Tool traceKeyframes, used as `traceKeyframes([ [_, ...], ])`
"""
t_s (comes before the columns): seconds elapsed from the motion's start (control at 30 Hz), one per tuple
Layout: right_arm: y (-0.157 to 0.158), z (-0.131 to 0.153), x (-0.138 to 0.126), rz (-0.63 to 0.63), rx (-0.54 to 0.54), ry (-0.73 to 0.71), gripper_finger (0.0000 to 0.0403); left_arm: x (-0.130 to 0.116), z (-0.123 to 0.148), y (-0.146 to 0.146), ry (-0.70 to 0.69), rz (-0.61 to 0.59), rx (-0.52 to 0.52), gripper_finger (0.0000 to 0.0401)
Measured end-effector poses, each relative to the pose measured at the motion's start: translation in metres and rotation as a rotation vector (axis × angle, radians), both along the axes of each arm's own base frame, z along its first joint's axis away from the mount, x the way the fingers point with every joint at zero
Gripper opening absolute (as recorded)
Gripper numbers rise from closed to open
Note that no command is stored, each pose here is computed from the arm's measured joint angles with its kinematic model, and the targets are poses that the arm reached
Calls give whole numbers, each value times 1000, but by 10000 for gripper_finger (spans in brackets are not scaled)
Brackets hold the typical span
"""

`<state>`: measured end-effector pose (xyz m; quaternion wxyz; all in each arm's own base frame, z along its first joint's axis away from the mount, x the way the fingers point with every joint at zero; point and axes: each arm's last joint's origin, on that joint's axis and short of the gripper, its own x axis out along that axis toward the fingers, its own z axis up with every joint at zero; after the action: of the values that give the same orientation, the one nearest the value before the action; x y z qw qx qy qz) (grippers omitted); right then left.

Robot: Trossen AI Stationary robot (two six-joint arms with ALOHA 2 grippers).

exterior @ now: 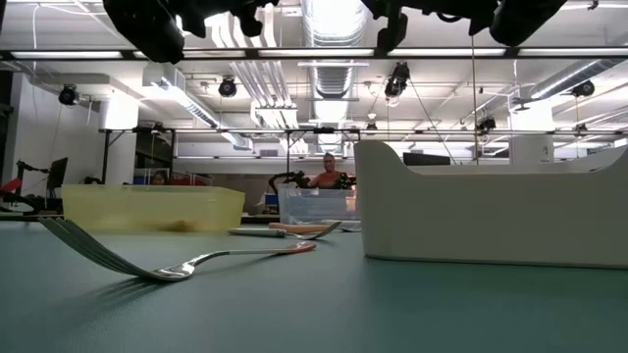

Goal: Sort silverware by color (type)
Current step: Put the light orange into the yellow bin

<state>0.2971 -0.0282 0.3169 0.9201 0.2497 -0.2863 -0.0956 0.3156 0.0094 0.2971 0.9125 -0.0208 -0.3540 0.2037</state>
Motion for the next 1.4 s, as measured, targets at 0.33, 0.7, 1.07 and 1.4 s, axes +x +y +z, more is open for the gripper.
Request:
traceKeyframes([
  [0.33, 1, 3, -1, -21, -76, -5, 21, 1, 0, 0, -3, -15, -12, 33],
  [0.7, 1, 3, -2, -47, -127, 24, 19, 1, -7, 1, 55, 37, -20, 58],
  [1.07, 1, 17, -22, -60, -168, 192, 16, -4, -15, 1, 154, 18, -37, 194],
  [1.4, -7, 23, -51, -84, -175, 518, 16, 0, -22, 1, 270, 32, -15, 237],
])
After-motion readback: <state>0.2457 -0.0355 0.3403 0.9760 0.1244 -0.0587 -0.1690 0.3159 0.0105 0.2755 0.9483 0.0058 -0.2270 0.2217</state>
